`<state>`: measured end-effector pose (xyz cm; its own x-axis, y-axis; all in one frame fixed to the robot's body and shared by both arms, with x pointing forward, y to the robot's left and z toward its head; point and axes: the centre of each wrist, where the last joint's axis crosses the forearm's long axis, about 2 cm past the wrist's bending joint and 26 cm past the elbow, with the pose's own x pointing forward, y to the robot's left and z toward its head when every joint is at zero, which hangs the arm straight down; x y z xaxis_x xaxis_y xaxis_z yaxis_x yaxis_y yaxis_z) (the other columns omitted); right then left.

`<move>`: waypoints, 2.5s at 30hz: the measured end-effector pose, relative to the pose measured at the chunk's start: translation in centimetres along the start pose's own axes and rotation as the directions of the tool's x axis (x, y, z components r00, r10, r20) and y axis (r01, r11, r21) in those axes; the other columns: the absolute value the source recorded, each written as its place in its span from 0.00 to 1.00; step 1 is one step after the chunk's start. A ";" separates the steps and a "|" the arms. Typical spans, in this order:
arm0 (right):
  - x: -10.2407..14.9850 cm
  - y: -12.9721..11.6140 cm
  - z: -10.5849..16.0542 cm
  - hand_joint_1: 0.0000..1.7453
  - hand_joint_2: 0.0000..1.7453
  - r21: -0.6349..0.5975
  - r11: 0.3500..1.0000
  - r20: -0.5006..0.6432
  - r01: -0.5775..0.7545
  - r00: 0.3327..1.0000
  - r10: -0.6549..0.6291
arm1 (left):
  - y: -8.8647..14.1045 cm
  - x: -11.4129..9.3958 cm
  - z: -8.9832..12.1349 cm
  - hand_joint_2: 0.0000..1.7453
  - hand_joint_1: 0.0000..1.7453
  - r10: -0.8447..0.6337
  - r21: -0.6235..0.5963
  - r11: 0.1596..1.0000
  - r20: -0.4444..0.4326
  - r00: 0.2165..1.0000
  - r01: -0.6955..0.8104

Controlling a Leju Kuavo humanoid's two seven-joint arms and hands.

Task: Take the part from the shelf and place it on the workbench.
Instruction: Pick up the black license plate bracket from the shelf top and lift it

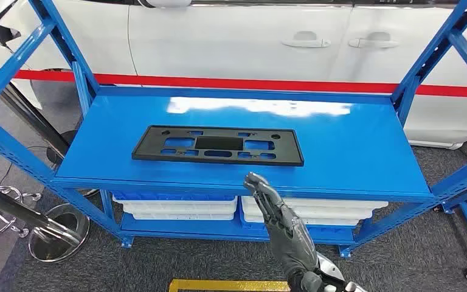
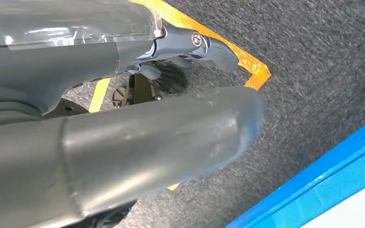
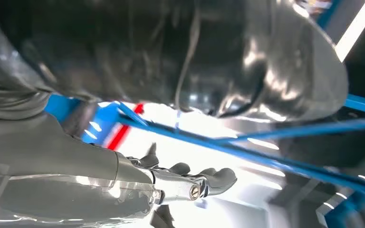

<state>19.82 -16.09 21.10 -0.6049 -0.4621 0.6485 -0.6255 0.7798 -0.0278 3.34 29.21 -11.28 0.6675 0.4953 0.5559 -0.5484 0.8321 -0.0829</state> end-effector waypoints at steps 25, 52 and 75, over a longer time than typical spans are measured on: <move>-8.9 -0.8 -4.2 0.00 1.00 0.372 0.786 -0.216 -0.495 0.777 0.591 | -0.3 0.4 -0.3 0.00 0.00 -0.099 -0.081 0.992 -0.014 0.995 0.098; -15.4 2.2 -9.6 0.00 1.00 0.500 0.311 -0.082 -0.808 0.313 0.946 | -0.6 1.3 -0.7 0.00 0.00 -0.198 -0.142 0.971 -0.025 0.980 0.193; -17.5 0.3 -10.5 0.00 1.00 0.507 0.219 -0.127 -0.834 0.179 0.976 | -0.8 2.3 -1.2 0.00 0.00 -0.237 -0.166 0.959 -0.016 0.971 0.231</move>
<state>35.37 -3.35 17.71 -0.6560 0.7316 0.1855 0.1179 0.3421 -0.9322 5.93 29.99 -10.96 0.7861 0.2881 0.5468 -0.2880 0.9535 -0.0883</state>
